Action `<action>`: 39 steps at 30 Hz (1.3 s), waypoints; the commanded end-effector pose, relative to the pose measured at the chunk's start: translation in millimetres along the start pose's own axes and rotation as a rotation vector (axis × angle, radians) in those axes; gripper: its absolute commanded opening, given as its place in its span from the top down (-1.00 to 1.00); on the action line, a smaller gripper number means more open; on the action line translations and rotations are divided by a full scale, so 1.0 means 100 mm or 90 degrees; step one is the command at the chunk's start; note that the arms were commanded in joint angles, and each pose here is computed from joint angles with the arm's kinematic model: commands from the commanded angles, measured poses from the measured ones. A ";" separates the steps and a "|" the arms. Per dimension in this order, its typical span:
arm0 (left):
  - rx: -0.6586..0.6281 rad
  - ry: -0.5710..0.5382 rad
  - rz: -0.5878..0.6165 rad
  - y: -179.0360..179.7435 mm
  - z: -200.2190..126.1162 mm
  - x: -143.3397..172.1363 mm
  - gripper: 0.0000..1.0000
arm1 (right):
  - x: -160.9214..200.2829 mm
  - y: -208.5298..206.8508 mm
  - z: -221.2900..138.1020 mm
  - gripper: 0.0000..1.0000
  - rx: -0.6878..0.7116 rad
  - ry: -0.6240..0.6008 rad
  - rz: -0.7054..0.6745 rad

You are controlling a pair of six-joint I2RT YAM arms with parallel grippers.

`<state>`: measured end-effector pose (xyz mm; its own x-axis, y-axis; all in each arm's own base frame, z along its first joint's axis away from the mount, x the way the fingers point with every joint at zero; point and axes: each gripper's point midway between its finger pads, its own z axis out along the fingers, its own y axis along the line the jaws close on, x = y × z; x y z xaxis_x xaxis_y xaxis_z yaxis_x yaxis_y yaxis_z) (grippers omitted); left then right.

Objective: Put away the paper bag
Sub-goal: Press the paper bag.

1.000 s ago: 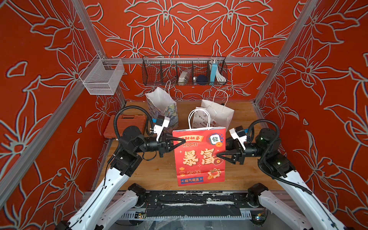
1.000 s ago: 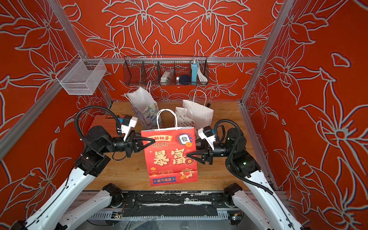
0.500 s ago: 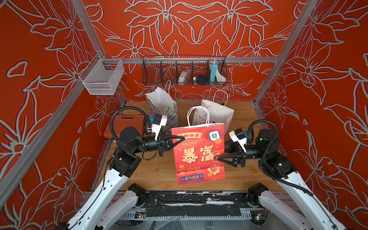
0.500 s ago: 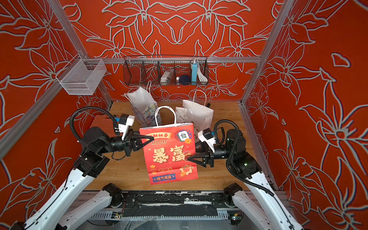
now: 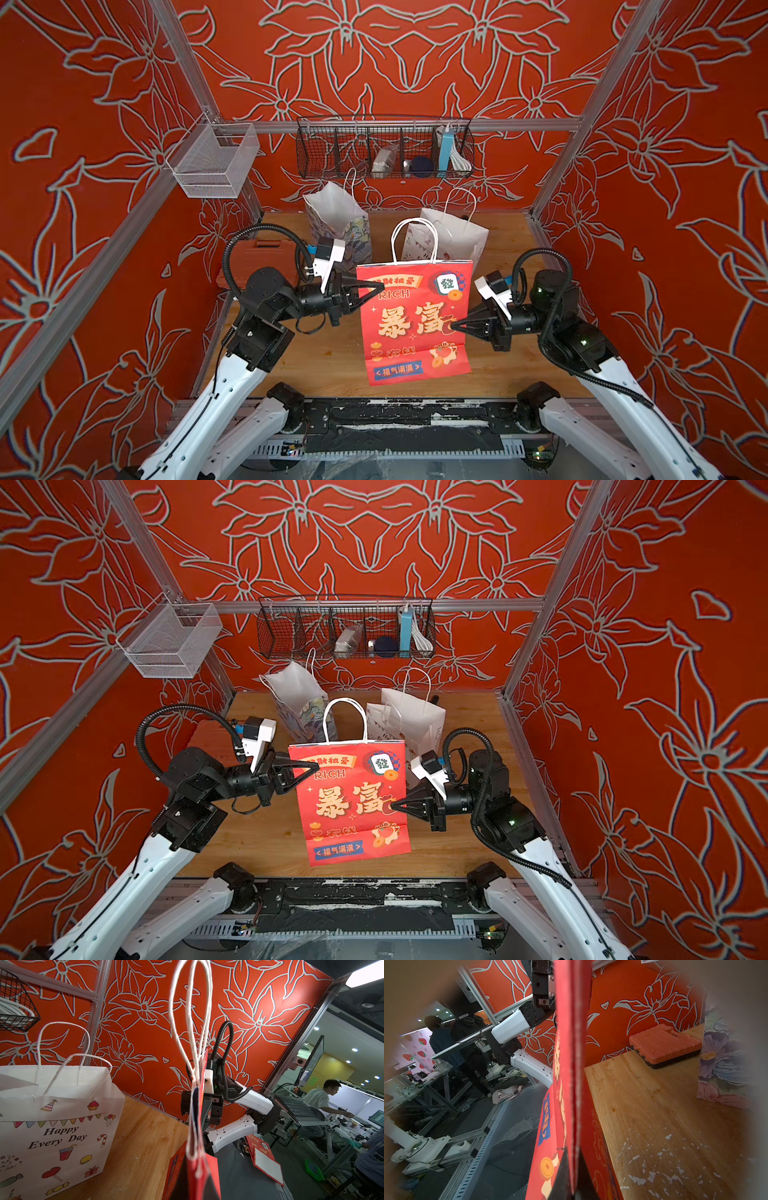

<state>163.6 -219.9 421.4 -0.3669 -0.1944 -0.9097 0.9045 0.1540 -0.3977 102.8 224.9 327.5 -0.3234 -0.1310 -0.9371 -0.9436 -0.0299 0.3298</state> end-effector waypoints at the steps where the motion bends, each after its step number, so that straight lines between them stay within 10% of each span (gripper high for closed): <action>1: 0.019 -0.046 0.057 -0.21 -0.04 -0.29 1.00 | 0.00 0.05 -0.03 0.39 0.007 0.003 -0.022; 4: 0.025 -0.054 0.057 -0.25 -0.04 -0.34 1.00 | 0.05 0.01 -0.03 -0.24 0.019 0.008 -0.022; 10: 0.033 -0.057 0.059 -0.26 -0.03 -0.38 1.00 | 0.03 -0.02 -0.01 -0.32 0.015 0.012 -0.015; 19: 0.025 -0.048 0.064 -0.24 -0.03 -0.33 1.00 | -0.06 0.05 -0.02 1.00 0.002 0.001 -0.018; 22: 0.018 -0.044 0.065 -0.22 -0.04 -0.30 1.00 | -0.10 0.07 -0.04 1.00 0.013 -0.006 -0.025; 25: 0.014 -0.032 0.056 -0.19 -0.04 -0.23 1.00 | -0.15 0.11 -0.06 0.14 0.019 -0.013 -0.038; 28: 0.018 -0.022 0.040 -0.17 -0.05 -0.14 1.00 | -0.25 0.13 -0.06 -0.22 0.013 -0.023 -0.048; 36: 0.048 0.002 0.008 -0.18 0.00 0.04 1.00 | -0.48 0.03 -0.04 -0.28 0.027 -0.045 -0.075; 39: 0.056 0.007 0.006 -0.20 0.02 0.07 1.00 | -0.47 0.01 -0.03 0.01 0.027 -0.046 -0.068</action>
<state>153.7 -224.8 414.9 -0.3889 -0.1804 -0.9035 0.9051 0.1084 -0.4112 116.9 228.3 359.5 -0.2735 -0.0865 -0.9580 -0.9617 0.0042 0.2742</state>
